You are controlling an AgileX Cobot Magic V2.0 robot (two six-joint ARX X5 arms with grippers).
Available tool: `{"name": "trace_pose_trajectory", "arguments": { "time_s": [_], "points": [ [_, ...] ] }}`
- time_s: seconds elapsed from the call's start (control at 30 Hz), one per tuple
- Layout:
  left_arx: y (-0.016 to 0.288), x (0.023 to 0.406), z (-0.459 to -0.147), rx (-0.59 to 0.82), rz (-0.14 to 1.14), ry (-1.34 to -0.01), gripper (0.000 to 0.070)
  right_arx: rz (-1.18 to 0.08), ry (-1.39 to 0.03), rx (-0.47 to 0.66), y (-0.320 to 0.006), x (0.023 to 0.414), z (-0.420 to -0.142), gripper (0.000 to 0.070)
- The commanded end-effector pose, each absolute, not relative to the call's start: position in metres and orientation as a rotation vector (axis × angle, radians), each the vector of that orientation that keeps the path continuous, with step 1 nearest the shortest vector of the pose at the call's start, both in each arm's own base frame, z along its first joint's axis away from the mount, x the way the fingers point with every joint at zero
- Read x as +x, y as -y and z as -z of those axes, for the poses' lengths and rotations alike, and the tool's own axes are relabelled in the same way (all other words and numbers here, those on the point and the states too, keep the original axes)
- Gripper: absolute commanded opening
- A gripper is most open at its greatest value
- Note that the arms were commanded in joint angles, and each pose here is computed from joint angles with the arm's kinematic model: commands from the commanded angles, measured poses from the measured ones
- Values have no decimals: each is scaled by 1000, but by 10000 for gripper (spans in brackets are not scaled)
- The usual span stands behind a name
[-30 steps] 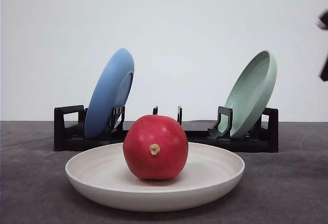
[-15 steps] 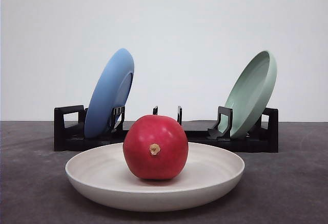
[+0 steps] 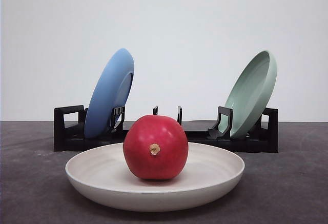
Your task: Place pomegranate in white plate
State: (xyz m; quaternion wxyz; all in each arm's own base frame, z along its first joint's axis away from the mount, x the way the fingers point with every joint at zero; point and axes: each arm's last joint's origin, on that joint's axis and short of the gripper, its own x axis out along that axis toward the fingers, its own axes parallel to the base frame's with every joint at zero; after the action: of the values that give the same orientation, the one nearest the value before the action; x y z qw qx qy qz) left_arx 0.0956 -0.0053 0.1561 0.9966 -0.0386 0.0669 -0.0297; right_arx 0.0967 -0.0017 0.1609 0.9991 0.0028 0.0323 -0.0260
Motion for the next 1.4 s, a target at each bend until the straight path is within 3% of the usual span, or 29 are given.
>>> {"name": "trace_pose_trajectory", "arguments": {
  "time_s": [0.0,1.37],
  "points": [
    [5,96,-154,-85,56,-131,17,49,-70,18,2,97,-159,29],
    [5,96,-154,-85,56,-131,17,48,-67,18,2,97,-160,29]
  ]
}}
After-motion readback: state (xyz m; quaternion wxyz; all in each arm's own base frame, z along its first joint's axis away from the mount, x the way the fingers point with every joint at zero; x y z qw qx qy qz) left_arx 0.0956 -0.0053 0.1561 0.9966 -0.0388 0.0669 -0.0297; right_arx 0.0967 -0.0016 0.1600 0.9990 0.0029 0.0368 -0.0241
